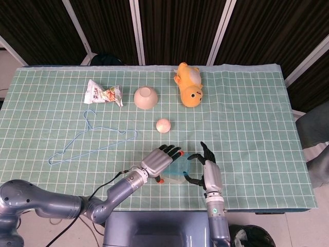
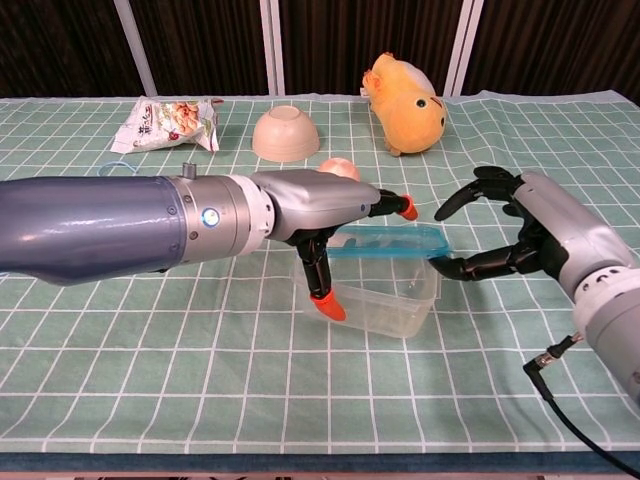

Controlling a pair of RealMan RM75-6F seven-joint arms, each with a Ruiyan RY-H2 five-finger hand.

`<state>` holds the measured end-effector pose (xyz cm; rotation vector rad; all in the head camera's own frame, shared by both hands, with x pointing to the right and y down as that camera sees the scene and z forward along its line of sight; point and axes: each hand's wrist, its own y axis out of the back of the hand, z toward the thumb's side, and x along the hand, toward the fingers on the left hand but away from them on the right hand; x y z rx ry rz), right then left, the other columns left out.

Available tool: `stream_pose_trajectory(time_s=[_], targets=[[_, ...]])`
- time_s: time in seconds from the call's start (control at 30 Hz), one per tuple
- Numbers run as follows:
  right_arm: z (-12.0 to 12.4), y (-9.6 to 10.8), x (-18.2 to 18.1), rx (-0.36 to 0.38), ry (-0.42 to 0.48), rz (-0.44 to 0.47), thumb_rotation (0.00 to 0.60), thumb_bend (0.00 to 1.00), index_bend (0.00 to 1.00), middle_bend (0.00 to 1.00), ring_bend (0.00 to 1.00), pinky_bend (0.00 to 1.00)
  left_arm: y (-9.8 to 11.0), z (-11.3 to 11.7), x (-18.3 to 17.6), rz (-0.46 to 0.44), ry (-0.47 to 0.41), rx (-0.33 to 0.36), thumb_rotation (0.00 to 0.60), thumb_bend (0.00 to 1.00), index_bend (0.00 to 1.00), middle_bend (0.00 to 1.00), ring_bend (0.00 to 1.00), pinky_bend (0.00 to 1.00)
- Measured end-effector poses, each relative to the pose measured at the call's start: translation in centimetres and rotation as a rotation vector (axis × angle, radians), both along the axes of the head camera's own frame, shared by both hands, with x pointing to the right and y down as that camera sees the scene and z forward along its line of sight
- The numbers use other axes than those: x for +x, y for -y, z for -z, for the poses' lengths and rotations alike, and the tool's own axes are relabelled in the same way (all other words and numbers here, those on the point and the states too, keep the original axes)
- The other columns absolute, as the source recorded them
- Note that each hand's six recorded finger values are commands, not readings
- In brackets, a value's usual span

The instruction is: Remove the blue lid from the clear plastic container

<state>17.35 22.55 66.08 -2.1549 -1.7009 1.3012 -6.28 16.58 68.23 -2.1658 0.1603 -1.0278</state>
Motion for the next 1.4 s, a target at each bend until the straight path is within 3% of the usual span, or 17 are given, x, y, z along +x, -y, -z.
stream_pose_trajectory(time_s=[0.17, 0.37, 0.7, 1.03, 1.4], targets=[[0.0, -0.2, 0.0, -0.007, 0.001, -0.001, 0.600, 0.59, 0.53, 0.02, 0.00, 0.00, -0.2, 0.3, -0.5, -0.007, 0.003, 0.006, 0.600, 0.01, 0.00, 0.00, 0.00, 0.12], [0.1, -0.5, 0.0, -0.017, 0.000, 0.004, 0.600, 0.64, 0.57, 0.02, 0.00, 0.00, 0.0, 0.9, -1.3, 0.002, -0.006, 0.016, 0.600, 0.01, 0.00, 0.00, 0.00, 0.11], [0.3, -0.4, 0.1, -0.016, 0.011, -0.024, 0.600, 0.64, 0.57, 0.02, 0.00, 0.00, 1.2, 2.5, -2.9, 0.038, -0.029, 0.042, 0.600, 0.01, 0.00, 0.00, 0.00, 0.10], [0.9, 2.2, -0.5, 0.029, 0.051, -0.091, 0.600, 0.64, 0.60, 0.03, 0.00, 0.00, 2.7, 4.1, -4.8, 0.083, -0.059, 0.066, 0.600, 0.01, 0.00, 0.00, 0.00, 0.10], [1.1, 3.8, 0.0, 0.051, 0.021, -0.097, 0.600, 0.64, 0.61, 0.03, 0.00, 0.00, 3.2, 4.3, -5.8, 0.102, -0.061, 0.064, 0.600, 0.01, 0.00, 0.00, 0.00, 0.10]])
